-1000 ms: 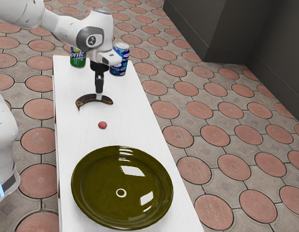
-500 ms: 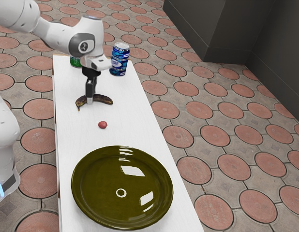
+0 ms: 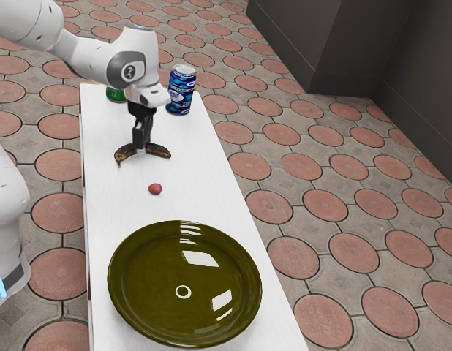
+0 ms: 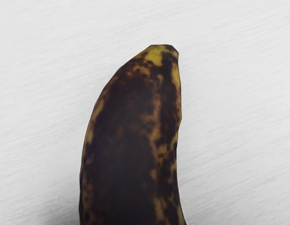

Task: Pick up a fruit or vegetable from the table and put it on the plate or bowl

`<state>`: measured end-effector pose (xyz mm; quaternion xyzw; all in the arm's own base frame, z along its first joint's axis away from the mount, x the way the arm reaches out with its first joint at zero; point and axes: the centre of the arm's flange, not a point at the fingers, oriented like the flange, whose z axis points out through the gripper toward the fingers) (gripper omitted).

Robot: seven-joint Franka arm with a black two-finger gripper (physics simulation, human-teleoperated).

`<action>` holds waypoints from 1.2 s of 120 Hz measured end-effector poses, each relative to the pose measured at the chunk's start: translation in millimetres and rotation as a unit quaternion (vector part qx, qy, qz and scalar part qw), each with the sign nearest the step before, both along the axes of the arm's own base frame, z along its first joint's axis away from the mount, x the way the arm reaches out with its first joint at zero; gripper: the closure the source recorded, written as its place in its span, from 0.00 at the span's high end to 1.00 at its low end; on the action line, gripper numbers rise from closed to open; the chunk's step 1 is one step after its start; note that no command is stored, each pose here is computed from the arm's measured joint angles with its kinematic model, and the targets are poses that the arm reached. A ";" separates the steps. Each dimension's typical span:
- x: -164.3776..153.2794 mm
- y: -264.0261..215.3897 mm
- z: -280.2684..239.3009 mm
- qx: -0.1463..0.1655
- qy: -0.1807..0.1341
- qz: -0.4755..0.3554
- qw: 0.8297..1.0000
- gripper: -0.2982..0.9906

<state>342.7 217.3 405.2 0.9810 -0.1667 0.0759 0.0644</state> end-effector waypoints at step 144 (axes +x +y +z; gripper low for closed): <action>2.3 -499.0 158.0 -0.059 -0.124 -0.281 0.950 0.44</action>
